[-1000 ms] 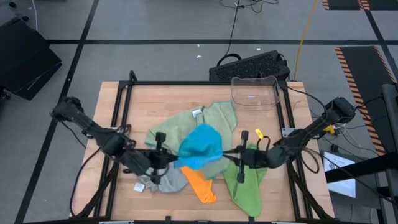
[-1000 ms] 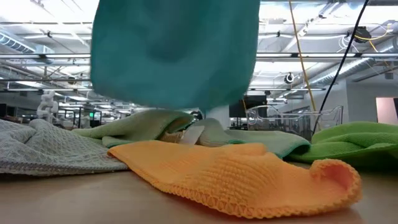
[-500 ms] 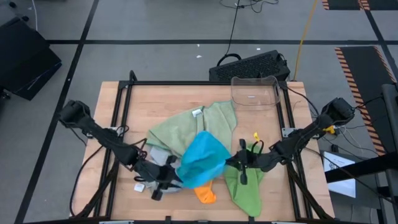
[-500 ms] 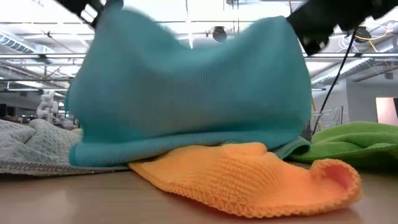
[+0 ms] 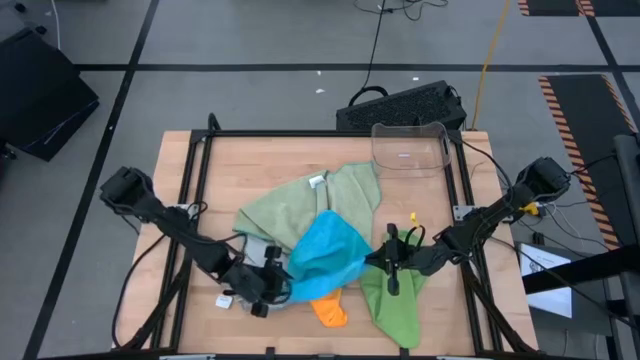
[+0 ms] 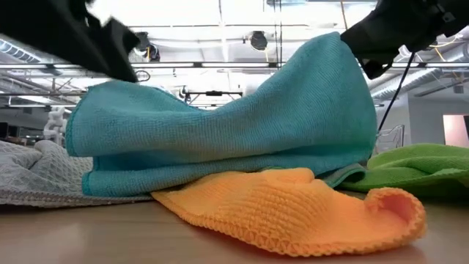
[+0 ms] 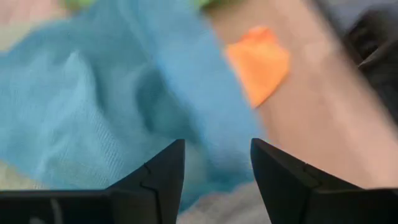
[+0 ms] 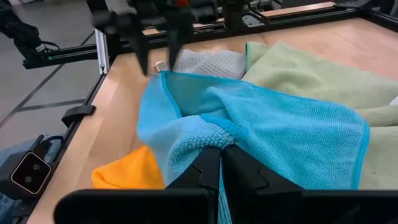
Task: Fold microfiber towels
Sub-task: Fold the blue microfiber towel
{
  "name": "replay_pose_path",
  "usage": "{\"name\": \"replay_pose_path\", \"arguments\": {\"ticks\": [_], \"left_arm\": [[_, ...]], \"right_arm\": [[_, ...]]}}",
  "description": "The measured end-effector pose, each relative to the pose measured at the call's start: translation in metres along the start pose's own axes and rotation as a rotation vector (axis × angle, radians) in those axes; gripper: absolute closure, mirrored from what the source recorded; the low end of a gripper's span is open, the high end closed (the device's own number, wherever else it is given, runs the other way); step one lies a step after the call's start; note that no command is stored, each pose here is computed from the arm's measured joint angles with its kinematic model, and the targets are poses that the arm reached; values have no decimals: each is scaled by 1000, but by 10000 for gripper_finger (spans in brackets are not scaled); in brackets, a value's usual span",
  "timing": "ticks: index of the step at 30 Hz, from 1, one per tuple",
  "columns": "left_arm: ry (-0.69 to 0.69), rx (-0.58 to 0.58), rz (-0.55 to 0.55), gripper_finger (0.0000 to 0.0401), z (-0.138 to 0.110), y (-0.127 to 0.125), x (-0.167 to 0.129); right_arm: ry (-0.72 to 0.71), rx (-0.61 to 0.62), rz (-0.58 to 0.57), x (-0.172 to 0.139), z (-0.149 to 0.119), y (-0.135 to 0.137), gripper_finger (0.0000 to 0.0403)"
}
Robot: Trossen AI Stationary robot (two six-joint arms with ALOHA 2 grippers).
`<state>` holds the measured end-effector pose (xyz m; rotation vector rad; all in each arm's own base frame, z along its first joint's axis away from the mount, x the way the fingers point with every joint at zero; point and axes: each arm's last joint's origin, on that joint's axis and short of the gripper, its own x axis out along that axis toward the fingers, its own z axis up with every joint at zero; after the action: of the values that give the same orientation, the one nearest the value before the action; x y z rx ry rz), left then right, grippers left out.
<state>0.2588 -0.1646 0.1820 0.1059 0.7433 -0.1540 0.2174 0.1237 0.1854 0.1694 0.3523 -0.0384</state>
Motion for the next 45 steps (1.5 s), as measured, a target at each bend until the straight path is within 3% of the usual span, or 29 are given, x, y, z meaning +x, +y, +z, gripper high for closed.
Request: {"name": "replay_pose_path", "arguments": {"ticks": [8,17,20,26,30,37,41,45], "left_arm": [[65,22,2,224,-15,-6,27],[-9,25,8,365,-6,-13,13],[-63,45,9,394,-1,-18,-1],[-114,115,23,380,4,-23,-16],[-118,119,18,396,4,-24,-16],[-141,109,-7,377,3,-33,-20],[-118,114,-4,396,-1,-35,-13],[-114,110,8,387,-4,-35,-2]], "right_arm": [[4,-18,-3,0,0,0,395],[6,-28,-7,0,-1,0,395],[15,-36,-21,0,-2,-1,395],[13,-48,-74,0,-3,-4,395],[15,-45,-71,0,-3,-3,394],[53,-48,27,-3,-6,3,390],[70,-60,35,-4,-10,7,361],[103,-33,28,5,-21,8,307]]}}
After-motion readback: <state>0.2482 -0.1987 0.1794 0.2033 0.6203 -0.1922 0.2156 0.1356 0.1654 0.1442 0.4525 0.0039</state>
